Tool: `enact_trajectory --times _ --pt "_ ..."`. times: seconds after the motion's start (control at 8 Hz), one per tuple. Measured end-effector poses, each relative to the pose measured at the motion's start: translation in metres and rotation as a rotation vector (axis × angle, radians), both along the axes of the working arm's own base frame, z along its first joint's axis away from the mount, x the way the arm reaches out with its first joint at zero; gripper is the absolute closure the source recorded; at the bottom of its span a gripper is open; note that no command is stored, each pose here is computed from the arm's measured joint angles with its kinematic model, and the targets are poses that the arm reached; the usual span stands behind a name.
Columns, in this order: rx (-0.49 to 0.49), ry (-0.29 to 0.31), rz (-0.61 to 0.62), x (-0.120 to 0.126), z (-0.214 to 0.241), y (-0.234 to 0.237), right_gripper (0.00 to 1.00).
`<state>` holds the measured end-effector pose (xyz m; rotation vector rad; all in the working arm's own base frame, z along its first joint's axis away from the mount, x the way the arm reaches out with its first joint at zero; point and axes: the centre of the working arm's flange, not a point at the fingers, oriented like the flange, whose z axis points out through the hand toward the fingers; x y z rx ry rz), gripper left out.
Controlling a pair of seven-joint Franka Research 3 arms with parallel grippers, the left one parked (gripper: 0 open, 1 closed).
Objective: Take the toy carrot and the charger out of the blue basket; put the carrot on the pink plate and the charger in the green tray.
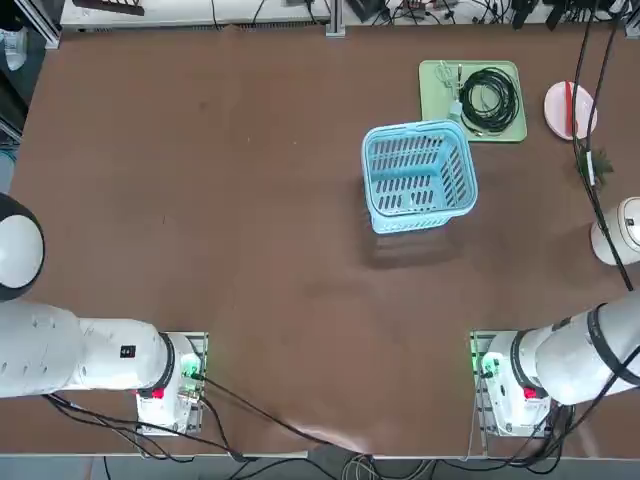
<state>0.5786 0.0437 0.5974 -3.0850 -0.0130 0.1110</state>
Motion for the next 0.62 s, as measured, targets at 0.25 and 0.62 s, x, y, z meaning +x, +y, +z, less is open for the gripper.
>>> enact_trajectory --times 0.25,0.62 --pt "-0.005 0.013 -0.002 0.0 -0.006 -0.002 0.0" --pt "-0.028 0.027 -0.013 0.008 -0.024 -0.013 0.0"
